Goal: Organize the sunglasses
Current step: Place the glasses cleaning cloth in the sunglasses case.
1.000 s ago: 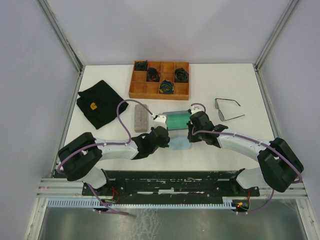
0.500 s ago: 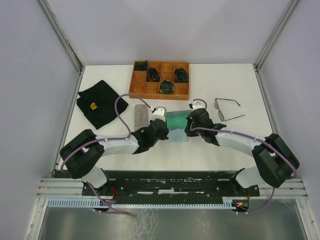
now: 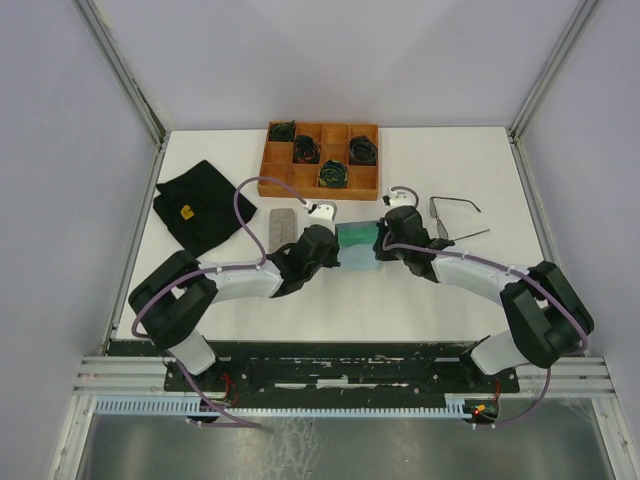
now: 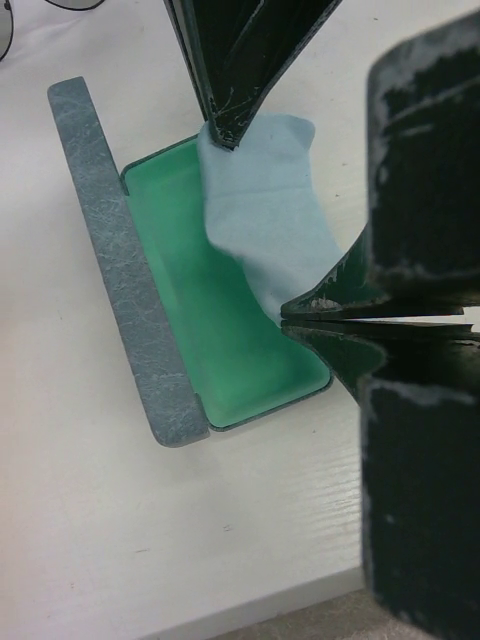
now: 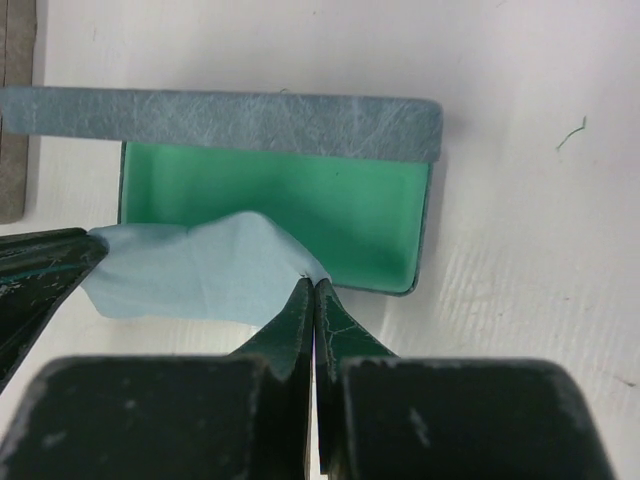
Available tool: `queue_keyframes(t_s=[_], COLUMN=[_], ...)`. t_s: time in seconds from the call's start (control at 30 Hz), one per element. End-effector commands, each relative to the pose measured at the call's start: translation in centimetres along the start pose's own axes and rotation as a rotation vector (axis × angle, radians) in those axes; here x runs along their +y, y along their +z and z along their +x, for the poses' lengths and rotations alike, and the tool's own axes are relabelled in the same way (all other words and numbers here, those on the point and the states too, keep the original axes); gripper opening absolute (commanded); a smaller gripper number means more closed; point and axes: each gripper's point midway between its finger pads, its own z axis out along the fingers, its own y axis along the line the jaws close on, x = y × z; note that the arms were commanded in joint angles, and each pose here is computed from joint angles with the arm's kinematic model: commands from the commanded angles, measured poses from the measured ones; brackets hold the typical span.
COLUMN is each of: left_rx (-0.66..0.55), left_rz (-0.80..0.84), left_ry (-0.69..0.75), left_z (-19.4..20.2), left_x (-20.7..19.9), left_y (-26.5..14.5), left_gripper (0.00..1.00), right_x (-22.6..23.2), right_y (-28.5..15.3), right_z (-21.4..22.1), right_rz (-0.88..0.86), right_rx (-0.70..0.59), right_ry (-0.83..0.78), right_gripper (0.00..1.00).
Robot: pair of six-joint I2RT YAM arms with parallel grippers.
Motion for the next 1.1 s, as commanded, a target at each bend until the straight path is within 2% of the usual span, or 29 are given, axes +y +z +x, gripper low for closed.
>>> queue_keyframes(t_s=[0.0,0.6,1.07], left_rx=[-0.07,-0.091,-0.083], left_rz=[0.031,0.009,-0.023], left_ry=[0.012,0.017,0.036], left_z=[-2.6,-3.8,-3.4], left_x=[-1.0,0.2,1.5], left_y=[1.0,4.1,5.3], left_gripper=[0.03,0.03,0.03], right_x=[0.1,-0.8,-1.1], right_y=[0.3,3.0,4.3], right_z=[-3.7,-6.0,-5.5], right_rz=[0.004,-0.015,-0.033], right_rx=[-0.099,-0.087,-0.054], right_ry=[-0.003,0.029,0.039], right_gripper=[0.0,0.0,0.0])
